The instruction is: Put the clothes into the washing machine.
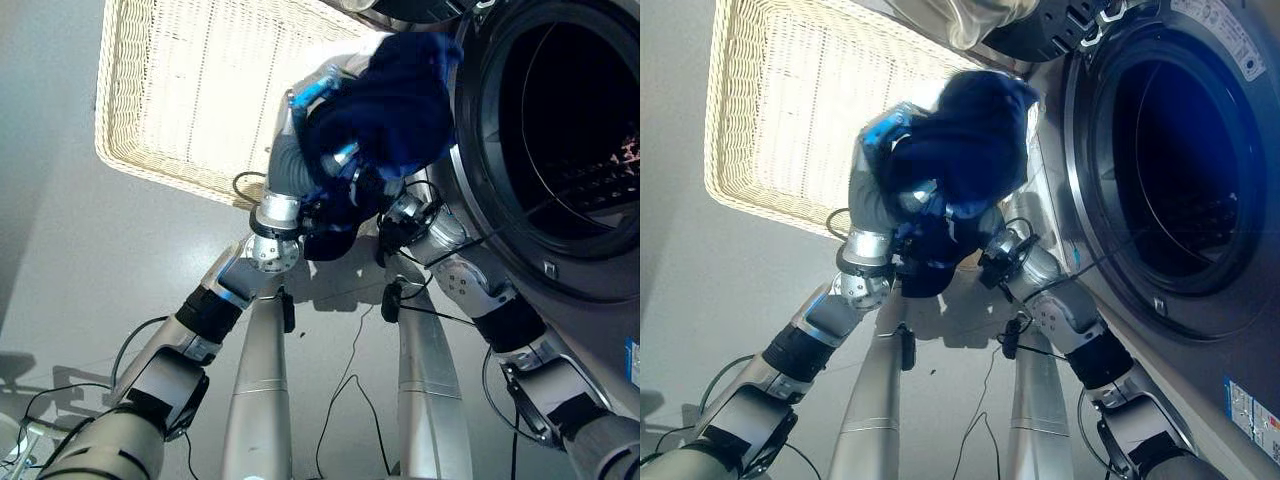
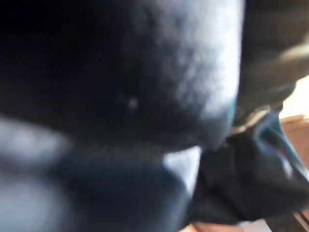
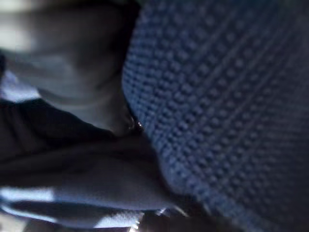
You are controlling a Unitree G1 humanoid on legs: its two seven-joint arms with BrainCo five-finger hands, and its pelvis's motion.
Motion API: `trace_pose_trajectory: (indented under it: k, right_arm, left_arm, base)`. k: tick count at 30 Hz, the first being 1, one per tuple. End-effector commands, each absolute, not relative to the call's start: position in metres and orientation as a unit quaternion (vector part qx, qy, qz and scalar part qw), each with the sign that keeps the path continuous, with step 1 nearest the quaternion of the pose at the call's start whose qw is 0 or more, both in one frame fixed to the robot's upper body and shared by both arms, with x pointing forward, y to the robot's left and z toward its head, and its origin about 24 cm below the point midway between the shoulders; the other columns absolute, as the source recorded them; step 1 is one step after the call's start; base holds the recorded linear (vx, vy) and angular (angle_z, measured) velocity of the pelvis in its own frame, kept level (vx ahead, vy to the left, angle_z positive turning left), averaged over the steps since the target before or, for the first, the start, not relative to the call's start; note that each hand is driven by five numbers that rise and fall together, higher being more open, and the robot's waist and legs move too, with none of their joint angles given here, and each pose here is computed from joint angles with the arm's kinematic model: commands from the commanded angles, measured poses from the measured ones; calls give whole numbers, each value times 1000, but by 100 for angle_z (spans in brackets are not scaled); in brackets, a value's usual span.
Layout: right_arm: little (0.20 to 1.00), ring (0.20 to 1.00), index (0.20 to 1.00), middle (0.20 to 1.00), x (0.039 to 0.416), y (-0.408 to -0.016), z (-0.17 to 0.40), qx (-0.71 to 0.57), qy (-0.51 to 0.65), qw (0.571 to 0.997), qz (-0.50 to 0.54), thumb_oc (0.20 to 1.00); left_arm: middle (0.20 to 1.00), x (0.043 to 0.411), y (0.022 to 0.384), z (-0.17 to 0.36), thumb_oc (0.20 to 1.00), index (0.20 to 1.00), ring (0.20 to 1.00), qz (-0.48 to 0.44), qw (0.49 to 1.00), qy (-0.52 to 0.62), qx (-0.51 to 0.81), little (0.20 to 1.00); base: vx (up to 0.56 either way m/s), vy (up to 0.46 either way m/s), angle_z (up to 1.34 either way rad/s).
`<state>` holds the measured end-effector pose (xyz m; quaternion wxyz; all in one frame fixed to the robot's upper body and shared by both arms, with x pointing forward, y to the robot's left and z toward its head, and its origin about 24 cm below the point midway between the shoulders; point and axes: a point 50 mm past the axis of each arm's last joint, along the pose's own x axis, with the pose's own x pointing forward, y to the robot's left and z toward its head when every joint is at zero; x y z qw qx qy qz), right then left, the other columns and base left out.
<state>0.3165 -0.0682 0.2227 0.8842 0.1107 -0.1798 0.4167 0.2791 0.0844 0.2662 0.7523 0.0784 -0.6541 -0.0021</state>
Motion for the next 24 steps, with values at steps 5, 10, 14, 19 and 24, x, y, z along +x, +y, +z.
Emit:
trace_pose_trajectory:
  k: [5, 10, 14, 19, 24]
  right_arm:
    - [200, 200, 200, 200, 296, -58, 238, 149, -234, 847, 453, 200]
    - [200, 200, 200, 200, 296, -62, 246, 177, -257, 842, 440, 200]
    - [200, 200, 200, 200, 296, -67, 252, 197, -279, 837, 429, 200]
    - [200, 200, 200, 200, 295, -81, 262, 217, -324, 829, 401, 200]
    - [200, 200, 200, 200, 297, -100, 272, 260, -373, 820, 347, 200]
  left_arm:
    - [1000, 261, 102, 286, 1000, 1000, 1000, 149, 674, -723, 18, 1000]
    - [1000, 269, 109, 288, 1000, 1000, 1000, 199, 674, -709, 53, 1000]
    - [1000, 277, 111, 290, 1000, 1000, 1000, 190, 697, -687, 74, 1000]
    - [1000, 284, 114, 288, 1000, 1000, 1000, 181, 719, -665, 89, 1000]
    - [1000, 293, 118, 285, 1000, 1000, 1000, 175, 744, -637, 96, 1000]
  base:
    - [-5, -29, 3]
    - [3, -6, 6]
    - [1, 2, 1]
    - [0, 0, 0]
    - [0, 0, 0]
